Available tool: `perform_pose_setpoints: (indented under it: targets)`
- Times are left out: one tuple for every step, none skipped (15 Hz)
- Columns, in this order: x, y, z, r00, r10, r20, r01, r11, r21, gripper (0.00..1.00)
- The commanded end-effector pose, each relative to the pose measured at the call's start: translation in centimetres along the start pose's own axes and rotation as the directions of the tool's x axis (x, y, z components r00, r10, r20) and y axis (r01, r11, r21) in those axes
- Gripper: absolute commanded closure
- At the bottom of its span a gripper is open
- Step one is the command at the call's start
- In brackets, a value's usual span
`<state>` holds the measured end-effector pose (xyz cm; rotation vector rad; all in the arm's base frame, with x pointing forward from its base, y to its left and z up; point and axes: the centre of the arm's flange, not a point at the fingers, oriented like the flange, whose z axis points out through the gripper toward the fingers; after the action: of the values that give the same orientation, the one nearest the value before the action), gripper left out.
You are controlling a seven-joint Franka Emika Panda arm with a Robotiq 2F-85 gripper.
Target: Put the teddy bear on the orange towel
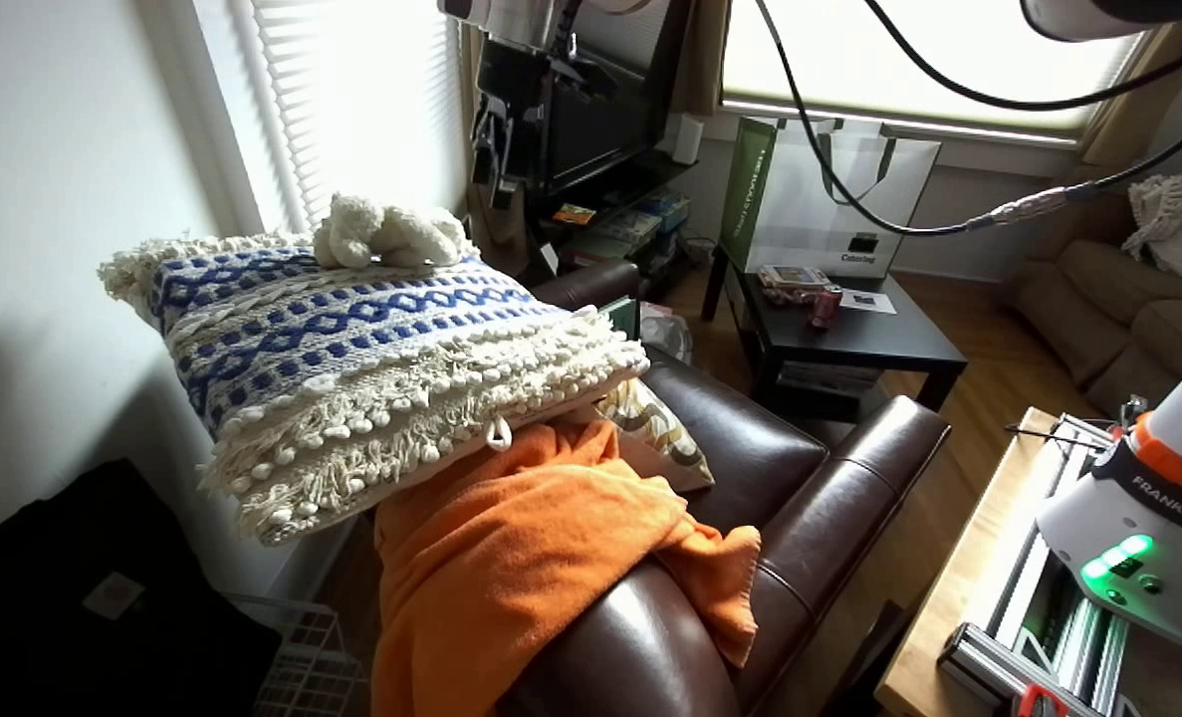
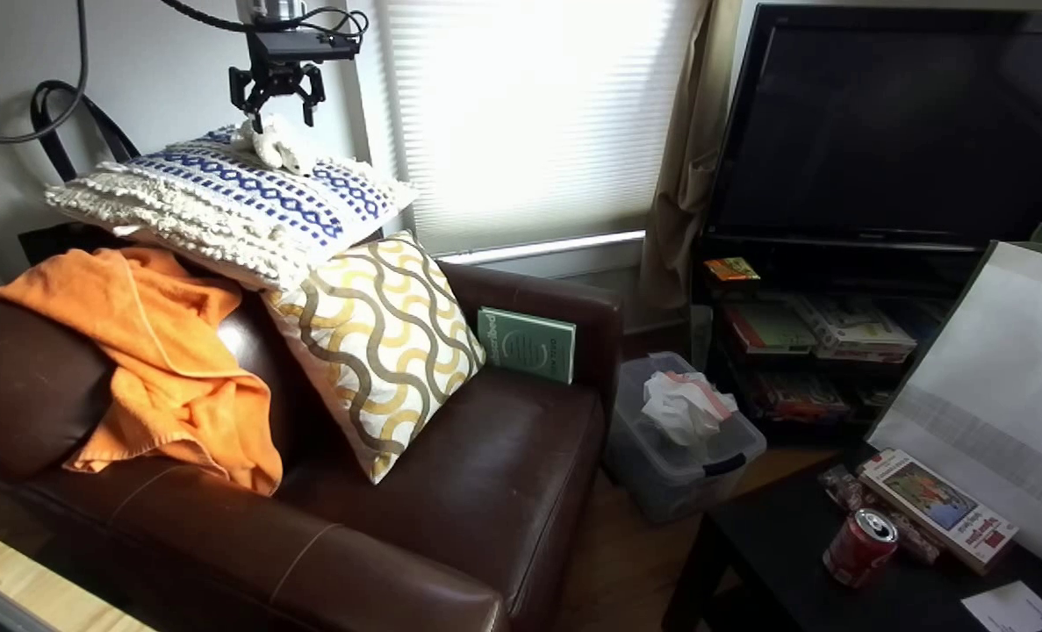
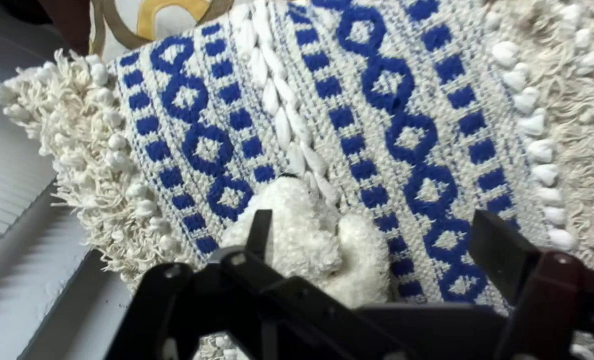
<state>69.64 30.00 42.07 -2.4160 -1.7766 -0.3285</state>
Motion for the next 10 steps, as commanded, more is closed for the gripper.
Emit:
perform_pose_setpoints:
  targets:
    - [3.2, 4.0, 2.4, 0.998, -0.029, -0.053, 0.027, 0.999, -0.044, 0.0]
    - [3.4, 4.5, 3.0, 0.998, -0.029, -0.058, 0.026, 0.999, -0.044, 0.0]
    - [3.6, 4.9, 3.6, 0.998, -0.027, -0.061, 0.024, 0.999, -0.045, 0.0]
    - [3.7, 5.4, 4.3, 0.998, -0.026, -0.065, 0.023, 0.999, -0.041, 0.0]
    - [3.9, 5.8, 4.9, 0.997, -0.021, -0.074, 0.019, 0.999, -0.031, 0.0]
    - [4.0, 6.1, 5.5, 0.997, -0.023, -0.08, 0.021, 1.0, -0.021, 0.0]
    - [4.2, 6.2, 6.1, 0.996, -0.027, -0.088, 0.028, 1.0, 0.01, 0.0]
    - [4.5, 6.1, 6.7, 0.995, -0.031, -0.095, 0.035, 0.999, 0.04, 0.0]
    - [4.8, 5.6, 7.0, 0.994, -0.036, -0.101, 0.045, 0.995, 0.088, 0.11]
    - [5.0, 5.2, 7.3, 0.993, -0.039, -0.108, 0.053, 0.99, 0.131, 0.25]
